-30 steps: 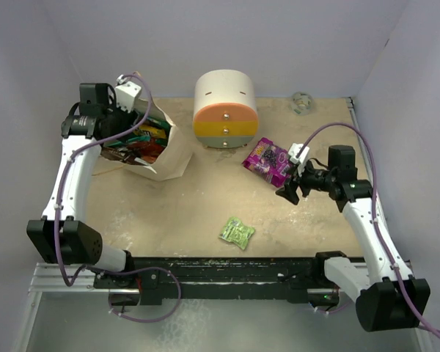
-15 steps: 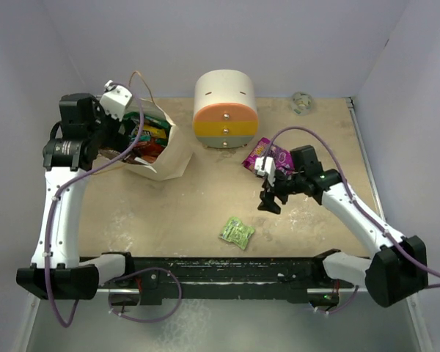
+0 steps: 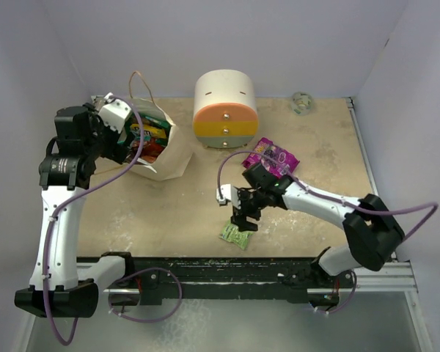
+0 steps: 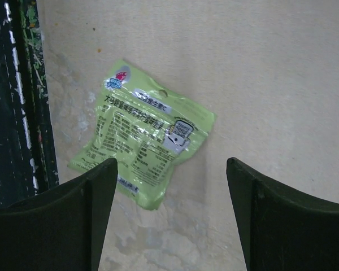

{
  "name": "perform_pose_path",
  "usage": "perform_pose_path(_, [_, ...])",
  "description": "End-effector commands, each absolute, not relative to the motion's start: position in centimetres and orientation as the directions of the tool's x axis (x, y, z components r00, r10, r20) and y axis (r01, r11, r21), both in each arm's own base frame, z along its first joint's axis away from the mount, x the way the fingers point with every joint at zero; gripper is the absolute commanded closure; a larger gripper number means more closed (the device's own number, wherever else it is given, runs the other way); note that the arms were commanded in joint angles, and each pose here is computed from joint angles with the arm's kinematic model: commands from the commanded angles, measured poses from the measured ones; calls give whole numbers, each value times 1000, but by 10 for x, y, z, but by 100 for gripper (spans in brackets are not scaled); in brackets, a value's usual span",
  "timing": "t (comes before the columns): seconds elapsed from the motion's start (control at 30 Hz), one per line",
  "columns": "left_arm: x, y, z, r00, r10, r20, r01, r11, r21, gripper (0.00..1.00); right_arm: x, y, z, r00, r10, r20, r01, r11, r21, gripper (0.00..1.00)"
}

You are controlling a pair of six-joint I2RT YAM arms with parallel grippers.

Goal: Place the snacks into the paper bag
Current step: Pick up the snack from the center of the board.

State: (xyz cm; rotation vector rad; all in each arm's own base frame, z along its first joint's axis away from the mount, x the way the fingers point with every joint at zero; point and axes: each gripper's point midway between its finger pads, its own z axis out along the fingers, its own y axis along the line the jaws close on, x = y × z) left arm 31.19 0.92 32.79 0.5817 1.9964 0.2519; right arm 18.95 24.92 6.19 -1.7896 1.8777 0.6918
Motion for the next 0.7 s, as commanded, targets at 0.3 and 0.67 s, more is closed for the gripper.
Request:
perform_pose_path(0.3, [307,-6,338,-314,480,-819,343,862,374,1,185,261,26,35,-855,-518,-999,-15,-42,23])
perform_pose_path(0.67, [304,-16,334,-302,474,-827,388,853,348,1,181,257,8,20,-878,-479,-1000,-23,-1,33])
